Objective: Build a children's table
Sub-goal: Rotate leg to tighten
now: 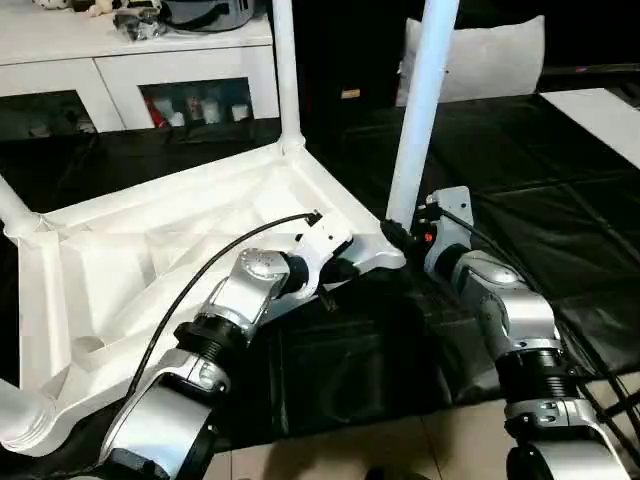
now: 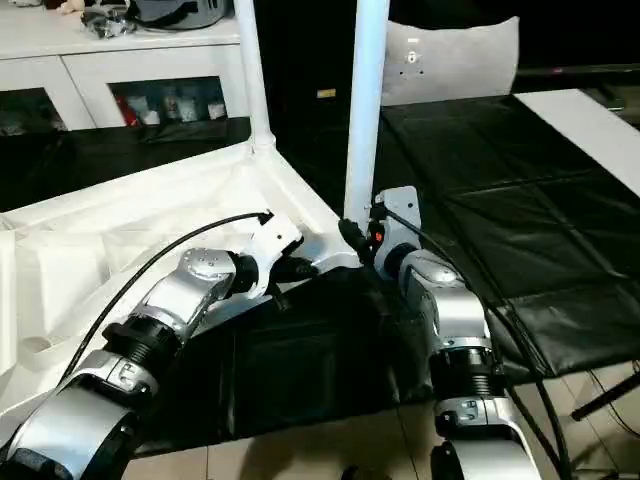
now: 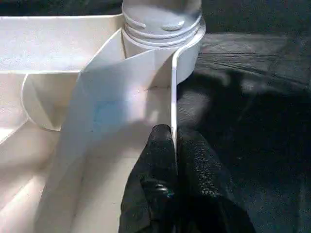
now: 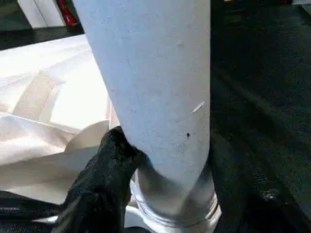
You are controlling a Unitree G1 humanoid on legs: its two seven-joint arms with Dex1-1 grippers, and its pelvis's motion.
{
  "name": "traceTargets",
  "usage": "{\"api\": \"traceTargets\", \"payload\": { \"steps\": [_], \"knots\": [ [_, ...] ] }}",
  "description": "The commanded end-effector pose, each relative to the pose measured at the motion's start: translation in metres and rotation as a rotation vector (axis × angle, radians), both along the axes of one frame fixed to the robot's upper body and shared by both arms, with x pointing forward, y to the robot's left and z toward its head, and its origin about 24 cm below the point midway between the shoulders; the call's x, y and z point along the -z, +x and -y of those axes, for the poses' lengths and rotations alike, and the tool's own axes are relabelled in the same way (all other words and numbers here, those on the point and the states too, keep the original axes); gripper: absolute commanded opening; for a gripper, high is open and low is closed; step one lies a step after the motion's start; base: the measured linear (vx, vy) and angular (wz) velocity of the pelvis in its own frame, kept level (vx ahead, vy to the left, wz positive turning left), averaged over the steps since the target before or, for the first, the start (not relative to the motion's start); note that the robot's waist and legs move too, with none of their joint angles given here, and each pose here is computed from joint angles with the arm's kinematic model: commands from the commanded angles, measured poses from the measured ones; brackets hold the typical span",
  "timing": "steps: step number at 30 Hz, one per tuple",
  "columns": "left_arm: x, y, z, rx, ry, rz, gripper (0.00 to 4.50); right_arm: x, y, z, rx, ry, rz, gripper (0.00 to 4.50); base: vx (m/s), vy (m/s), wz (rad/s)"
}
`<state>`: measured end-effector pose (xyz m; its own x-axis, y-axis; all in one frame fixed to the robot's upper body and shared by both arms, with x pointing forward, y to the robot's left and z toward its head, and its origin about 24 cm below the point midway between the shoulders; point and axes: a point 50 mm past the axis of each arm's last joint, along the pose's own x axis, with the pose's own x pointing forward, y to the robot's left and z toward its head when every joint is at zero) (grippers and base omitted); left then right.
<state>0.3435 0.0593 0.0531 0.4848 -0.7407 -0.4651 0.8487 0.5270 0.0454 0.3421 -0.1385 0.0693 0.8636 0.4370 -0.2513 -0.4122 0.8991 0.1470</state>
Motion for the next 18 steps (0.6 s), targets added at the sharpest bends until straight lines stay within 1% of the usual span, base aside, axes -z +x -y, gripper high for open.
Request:
{"api": "traceTargets", "payload": {
  "steps": [1,3,4,5,6,7,10,11,12,13,14,16,17,18],
  "knots": [
    [-0.028,0.004,0.019,0.084,-0.081,0.116,0.0,-0.004,-0.004,-0.024,-0.126,0.055,0.004,2.79,0.0,0.0,0.0],
    [-0.026,0.001,0.008,0.161,-0.063,0.127,0.0,-0.005,-0.008,-0.012,-0.217,0.036,0.027,3.06,0.0,0.0,0.0],
    [-0.026,0.001,0.008,0.161,-0.063,0.127,0.0,-0.005,-0.008,-0.012,-0.217,0.036,0.027,3.14,0.0,0.0,0.0],
    [-0.023,0.0,-0.001,0.188,-0.043,0.118,0.0,-0.008,-0.013,-0.005,-0.294,0.035,0.038,3.25,0.0,0.0,0.0],
    [-0.023,0.0,-0.004,0.196,-0.037,0.117,0.0,-0.009,-0.015,-0.002,-0.318,0.034,0.04,3.25,0.0,0.0,0.0],
    [-0.023,-0.001,-0.007,0.219,-0.034,0.117,0.0,-0.01,-0.017,0.001,-0.352,0.031,0.042,3.38,0.0,0.0,0.0],
    [-0.023,-0.005,-0.016,0.299,-0.013,0.121,0.0,-0.013,-0.026,0.012,-0.487,-0.016,0.046,3.63,0.0,0.0,0.0],
    [-0.023,-0.008,-0.022,0.359,0.0,0.115,0.0,-0.014,-0.033,0.021,-0.568,-0.048,0.035,3.72,0.0,0.0,0.0],
    [-0.023,-0.01,-0.025,0.405,0.004,0.117,0.0,-0.015,-0.037,0.026,-0.617,-0.052,0.026,3.72,0.0,0.0,0.0],
    [-0.023,-0.01,-0.025,0.405,0.004,0.117,0.0,-0.015,-0.037,0.026,-0.617,-0.052,0.026,3.92,0.0,0.0,0.0],
    [-0.023,-0.015,-0.029,0.477,0.011,0.103,0.0,-0.017,-0.045,0.034,-0.714,-0.05,-0.001,3.92,0.0,0.0,0.0],
    [-0.023,-0.016,-0.031,0.503,0.013,0.092,0.0,-0.017,-0.049,0.037,-0.754,-0.045,-0.015,3.92,0.0,0.0,0.0],
    [-0.02,-0.02,-0.038,0.58,0.061,0.086,0.0,-0.017,-0.057,0.043,-0.862,-0.05,-0.048,3.92,0.0,0.0,0.0],
    [-0.019,-0.021,-0.04,0.6,0.076,0.086,0.0,-0.016,-0.059,0.045,-0.889,-0.054,-0.055,3.92,0.0,0.0,0.0]
  ]
}}
